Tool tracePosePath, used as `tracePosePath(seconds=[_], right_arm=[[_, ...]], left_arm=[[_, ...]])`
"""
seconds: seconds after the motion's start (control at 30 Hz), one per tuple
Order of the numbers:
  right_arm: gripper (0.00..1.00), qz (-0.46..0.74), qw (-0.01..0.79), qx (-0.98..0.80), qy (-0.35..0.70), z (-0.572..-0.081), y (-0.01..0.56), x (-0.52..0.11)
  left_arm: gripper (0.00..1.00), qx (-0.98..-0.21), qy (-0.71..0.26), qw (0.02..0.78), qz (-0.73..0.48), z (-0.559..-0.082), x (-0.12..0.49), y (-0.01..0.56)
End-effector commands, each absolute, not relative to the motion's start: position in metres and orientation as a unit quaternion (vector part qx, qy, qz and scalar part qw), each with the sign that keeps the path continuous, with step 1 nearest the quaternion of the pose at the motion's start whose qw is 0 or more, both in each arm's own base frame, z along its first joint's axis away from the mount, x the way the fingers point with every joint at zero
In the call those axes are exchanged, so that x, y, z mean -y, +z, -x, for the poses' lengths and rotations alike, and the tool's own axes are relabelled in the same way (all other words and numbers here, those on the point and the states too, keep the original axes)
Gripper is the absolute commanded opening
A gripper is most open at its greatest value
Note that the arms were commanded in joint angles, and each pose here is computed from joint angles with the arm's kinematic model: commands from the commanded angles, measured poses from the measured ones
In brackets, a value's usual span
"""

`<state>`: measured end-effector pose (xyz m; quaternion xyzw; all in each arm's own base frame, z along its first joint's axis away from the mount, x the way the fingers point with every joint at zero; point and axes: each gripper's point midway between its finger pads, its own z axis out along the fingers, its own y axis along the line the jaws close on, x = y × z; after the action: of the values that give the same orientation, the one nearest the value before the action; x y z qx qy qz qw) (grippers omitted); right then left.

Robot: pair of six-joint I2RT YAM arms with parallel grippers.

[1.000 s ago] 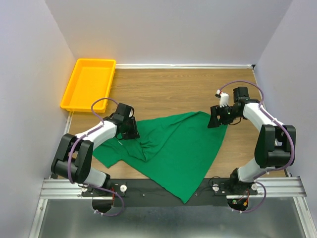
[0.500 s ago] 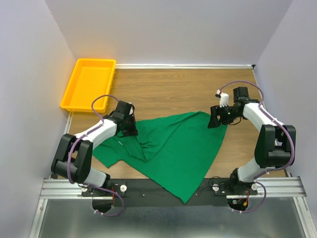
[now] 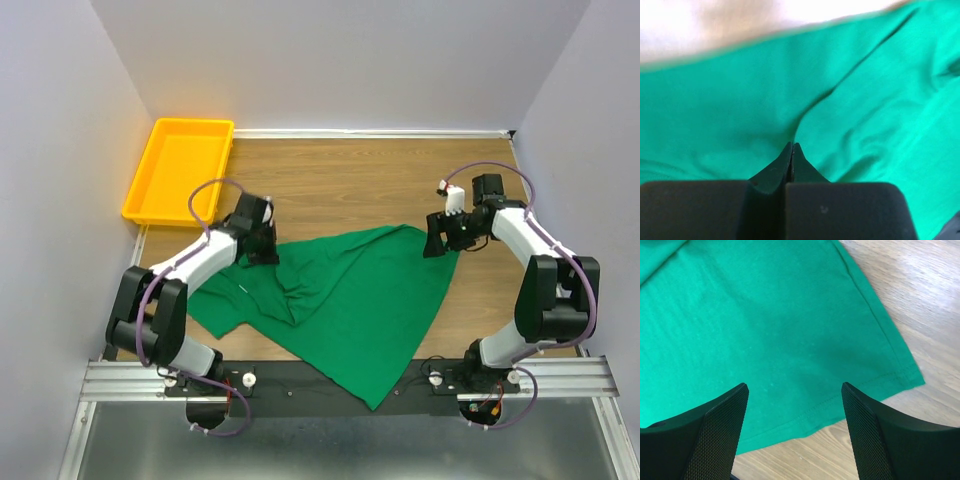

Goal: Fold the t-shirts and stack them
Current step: Flatten the tshirt out

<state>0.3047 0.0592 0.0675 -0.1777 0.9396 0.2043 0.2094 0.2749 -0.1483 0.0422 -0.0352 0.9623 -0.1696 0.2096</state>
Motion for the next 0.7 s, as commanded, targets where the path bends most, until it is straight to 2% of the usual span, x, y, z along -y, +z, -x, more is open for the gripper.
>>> tracePosePath(seconds=[0.0, 0.03, 0.07, 0.1, 0.13, 0.2, 0.23, 0.27, 0.3, 0.37, 0.43, 0.47, 0.5, 0.6, 0.63, 0.67], right_arm=[[0.83, 0.184, 0.239, -0.938, 0.170, -0.316, 0.089, -0.051], [0.83, 0.182, 0.243, -0.938, 0.166, -0.319, 0.092, -0.049], [0.83, 0.182, 0.248, -0.937, 0.165, -0.322, 0.096, -0.049], [0.83, 0.182, 0.256, -0.935, 0.163, -0.326, 0.102, -0.049], [0.83, 0.182, 0.259, -0.935, 0.163, -0.328, 0.105, -0.049], [0.83, 0.180, 0.269, -0.933, 0.159, -0.329, 0.112, -0.048], [0.83, 0.179, 0.273, -0.932, 0.158, -0.328, 0.115, -0.048], [0.83, 0.181, 0.276, -0.931, 0.155, -0.326, 0.118, -0.048], [0.84, 0.179, 0.278, -0.931, 0.153, -0.324, 0.118, -0.047], [0.84, 0.176, 0.277, -0.935, 0.135, -0.316, 0.116, -0.041], [0.85, 0.169, 0.269, -0.940, 0.124, -0.309, 0.108, -0.037], [0.85, 0.161, 0.259, -0.944, 0.122, -0.306, 0.099, -0.035], [0.85, 0.155, 0.256, -0.947, 0.117, -0.305, 0.095, -0.034], [0.85, 0.125, 0.252, -0.954, 0.102, -0.309, 0.083, -0.028], [0.85, 0.097, 0.249, -0.961, 0.076, -0.313, 0.079, -0.017], [0.85, 0.084, 0.244, -0.964, 0.063, -0.318, 0.072, -0.012]], left_arm=[[0.00, -0.922, -0.159, 0.352, -0.020, -0.373, 0.156, 0.131], [0.00, -0.914, -0.143, 0.380, -0.024, -0.402, 0.152, 0.153], [0.00, -0.923, -0.110, 0.368, -0.018, -0.437, 0.146, 0.138], [0.00, -0.887, -0.095, 0.451, -0.004, -0.500, 0.134, 0.218], [0.00, -0.853, -0.083, 0.516, 0.019, -0.564, 0.130, 0.270], [0.00, -0.829, -0.089, 0.550, 0.038, -0.609, 0.124, 0.303], [0.26, -0.795, -0.106, 0.595, 0.059, -0.640, 0.117, 0.331], [0.75, -0.796, -0.127, 0.588, 0.072, -0.644, 0.115, 0.326], [0.98, -0.802, -0.143, 0.574, 0.083, -0.646, 0.112, 0.316], [0.98, -0.841, -0.158, 0.507, 0.105, -0.627, 0.104, 0.269], [0.98, -0.817, -0.165, 0.546, 0.086, -0.616, 0.104, 0.276], [0.99, -0.823, -0.160, 0.539, 0.085, -0.585, 0.096, 0.267], [0.99, -0.808, -0.157, 0.563, 0.081, -0.578, 0.090, 0.280], [0.99, -0.807, -0.130, 0.571, 0.073, -0.540, 0.064, 0.291], [0.98, -0.796, -0.130, 0.588, 0.068, -0.523, 0.060, 0.314], [0.98, -0.806, -0.128, 0.575, 0.061, -0.511, 0.058, 0.299]])
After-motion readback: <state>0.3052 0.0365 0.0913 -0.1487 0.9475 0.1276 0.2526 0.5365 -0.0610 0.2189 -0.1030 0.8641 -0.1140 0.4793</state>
